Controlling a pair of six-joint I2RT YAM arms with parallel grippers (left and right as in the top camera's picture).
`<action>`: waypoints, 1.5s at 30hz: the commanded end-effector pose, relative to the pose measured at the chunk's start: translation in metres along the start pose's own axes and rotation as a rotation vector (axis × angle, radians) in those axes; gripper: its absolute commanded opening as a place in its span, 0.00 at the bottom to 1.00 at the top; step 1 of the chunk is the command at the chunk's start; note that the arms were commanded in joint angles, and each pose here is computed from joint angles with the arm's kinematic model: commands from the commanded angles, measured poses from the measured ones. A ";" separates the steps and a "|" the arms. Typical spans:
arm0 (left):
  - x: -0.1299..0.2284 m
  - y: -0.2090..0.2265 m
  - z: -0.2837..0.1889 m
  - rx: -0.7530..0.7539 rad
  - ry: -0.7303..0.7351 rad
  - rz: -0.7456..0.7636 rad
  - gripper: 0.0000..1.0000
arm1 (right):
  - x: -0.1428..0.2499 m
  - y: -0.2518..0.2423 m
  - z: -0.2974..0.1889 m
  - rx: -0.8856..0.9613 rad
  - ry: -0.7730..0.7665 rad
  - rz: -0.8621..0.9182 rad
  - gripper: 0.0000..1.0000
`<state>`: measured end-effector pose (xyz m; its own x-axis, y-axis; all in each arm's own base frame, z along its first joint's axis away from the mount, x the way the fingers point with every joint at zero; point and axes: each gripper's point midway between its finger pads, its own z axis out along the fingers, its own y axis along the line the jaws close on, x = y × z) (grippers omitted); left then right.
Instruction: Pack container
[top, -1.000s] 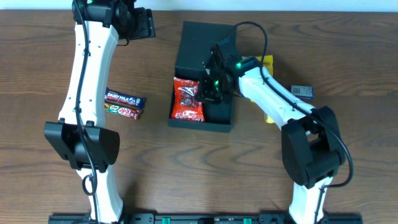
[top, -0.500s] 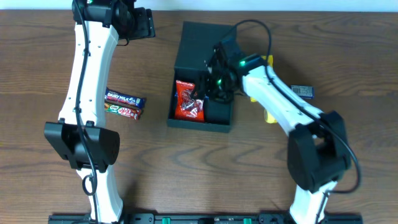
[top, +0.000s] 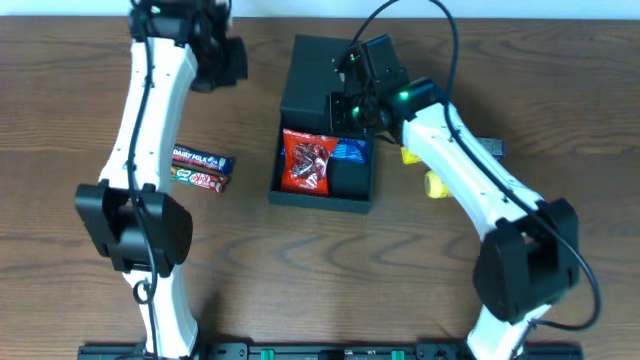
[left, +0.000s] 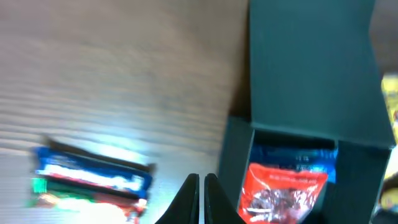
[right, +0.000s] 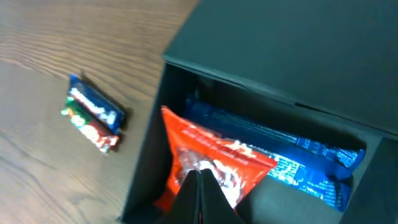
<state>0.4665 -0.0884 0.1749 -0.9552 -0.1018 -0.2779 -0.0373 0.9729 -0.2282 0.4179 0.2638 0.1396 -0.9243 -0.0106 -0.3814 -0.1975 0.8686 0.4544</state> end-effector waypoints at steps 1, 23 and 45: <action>0.030 -0.011 0.035 0.123 0.134 -0.027 0.06 | 0.008 -0.010 0.024 0.030 0.038 -0.020 0.02; 0.068 -0.023 0.090 0.254 0.227 -0.089 0.06 | 0.066 -0.005 0.095 0.003 0.231 -0.048 0.02; 0.061 -0.018 0.070 0.262 0.186 -0.088 0.06 | 0.045 0.011 0.058 0.002 0.242 -0.100 0.01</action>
<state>0.4320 -0.1329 0.0821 -0.9917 -0.1159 -0.0564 -0.0756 0.8772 -0.4741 0.3898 0.2966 0.0658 -0.9643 -0.1899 -0.1845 -0.2511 0.8770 0.4097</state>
